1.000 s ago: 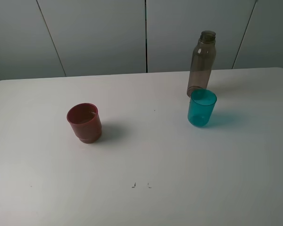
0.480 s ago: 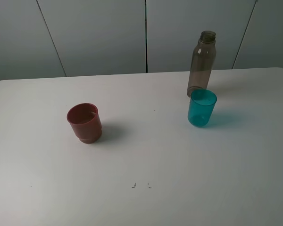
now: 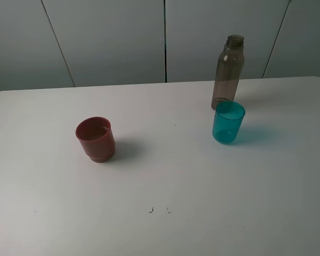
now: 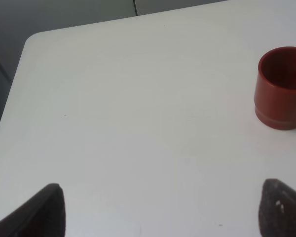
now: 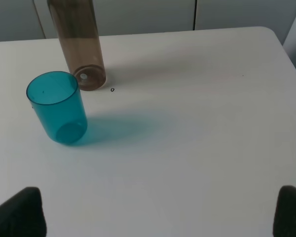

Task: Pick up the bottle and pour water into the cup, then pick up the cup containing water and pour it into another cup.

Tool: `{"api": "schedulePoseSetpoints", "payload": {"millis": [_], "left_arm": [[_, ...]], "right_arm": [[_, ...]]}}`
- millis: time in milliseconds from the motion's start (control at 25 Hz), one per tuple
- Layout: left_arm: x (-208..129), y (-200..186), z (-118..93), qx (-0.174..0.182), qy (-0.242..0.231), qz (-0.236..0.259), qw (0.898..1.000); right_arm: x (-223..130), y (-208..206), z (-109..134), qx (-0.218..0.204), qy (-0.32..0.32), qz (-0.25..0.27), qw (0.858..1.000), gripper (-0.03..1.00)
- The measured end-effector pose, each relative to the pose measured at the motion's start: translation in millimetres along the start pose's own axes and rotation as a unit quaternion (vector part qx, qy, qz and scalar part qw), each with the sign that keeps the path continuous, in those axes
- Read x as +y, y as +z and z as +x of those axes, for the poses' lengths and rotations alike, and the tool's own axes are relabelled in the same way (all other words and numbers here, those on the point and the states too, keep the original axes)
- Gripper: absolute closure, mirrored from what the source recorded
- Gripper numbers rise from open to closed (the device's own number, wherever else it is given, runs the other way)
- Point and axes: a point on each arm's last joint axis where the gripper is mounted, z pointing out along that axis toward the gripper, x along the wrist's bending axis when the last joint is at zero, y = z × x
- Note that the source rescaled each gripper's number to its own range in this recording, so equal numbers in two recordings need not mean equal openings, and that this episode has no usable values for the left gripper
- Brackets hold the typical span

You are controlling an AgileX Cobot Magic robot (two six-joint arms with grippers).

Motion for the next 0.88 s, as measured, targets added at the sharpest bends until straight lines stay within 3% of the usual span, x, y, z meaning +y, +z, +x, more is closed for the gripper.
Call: {"api": "schedulePoseSetpoints", "payload": {"millis": [880], "left_arm": [[0.0, 0.0, 0.1, 0.001, 0.000, 0.000, 1.000]], "right_arm": [[0.0, 0.0, 0.0, 0.000, -0.001, 0.000, 1.000, -0.03]]}}
